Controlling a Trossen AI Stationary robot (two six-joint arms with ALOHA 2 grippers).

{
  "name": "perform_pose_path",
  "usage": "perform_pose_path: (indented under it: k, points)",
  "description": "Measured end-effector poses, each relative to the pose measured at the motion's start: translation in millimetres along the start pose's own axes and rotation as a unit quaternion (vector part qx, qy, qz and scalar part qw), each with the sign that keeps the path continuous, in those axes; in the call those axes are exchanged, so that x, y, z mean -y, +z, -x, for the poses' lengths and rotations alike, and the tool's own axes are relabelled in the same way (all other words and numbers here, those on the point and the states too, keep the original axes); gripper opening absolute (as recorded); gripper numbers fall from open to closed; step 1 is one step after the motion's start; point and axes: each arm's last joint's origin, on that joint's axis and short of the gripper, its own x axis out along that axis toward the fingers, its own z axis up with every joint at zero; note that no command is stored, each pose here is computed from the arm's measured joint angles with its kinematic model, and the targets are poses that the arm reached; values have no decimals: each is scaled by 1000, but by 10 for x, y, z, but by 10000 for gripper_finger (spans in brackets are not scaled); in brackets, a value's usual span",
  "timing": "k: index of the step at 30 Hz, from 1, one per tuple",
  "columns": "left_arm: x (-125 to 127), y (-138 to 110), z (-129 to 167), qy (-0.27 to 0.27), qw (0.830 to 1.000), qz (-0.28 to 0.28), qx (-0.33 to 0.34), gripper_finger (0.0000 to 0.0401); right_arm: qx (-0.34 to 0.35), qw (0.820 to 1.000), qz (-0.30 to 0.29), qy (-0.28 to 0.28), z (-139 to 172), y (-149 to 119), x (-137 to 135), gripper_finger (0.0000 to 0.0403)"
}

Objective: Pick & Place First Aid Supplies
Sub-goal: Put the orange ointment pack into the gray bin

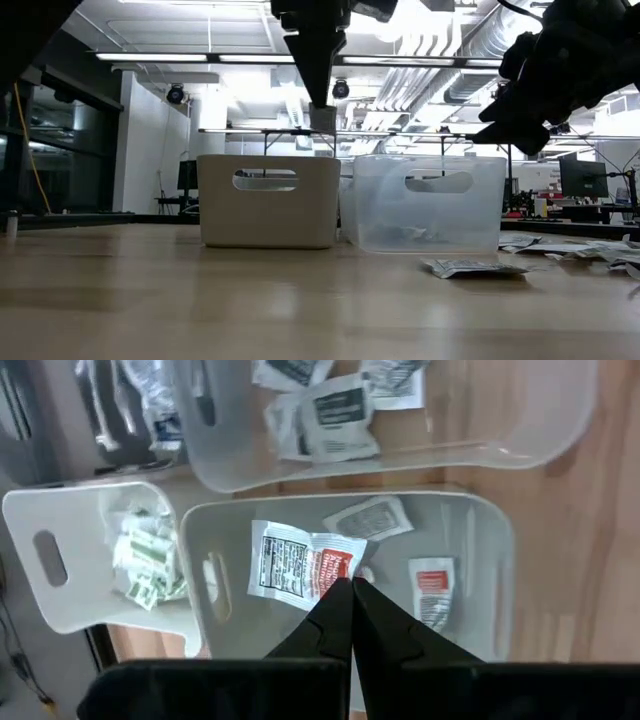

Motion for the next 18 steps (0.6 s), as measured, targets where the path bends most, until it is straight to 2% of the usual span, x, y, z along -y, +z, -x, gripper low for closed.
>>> perform_pose_path:
  k: [8,11,16,18]
  points:
    - [-207,-241,-1,8,999,43,-25,0,0,1000,0,0,0,-1,0,222]
    - [-273,-341,-15,8,998,61,-9,0,0,1000,0,0,0,0,0,222]
    - [-229,-477,-233,-21,997,72,-2,0,1,1000,0,0,0,0,0,222]
    - [-179,-508,-323,-42,996,73,19,0,0,1000,0,0,0,-1,0,222]
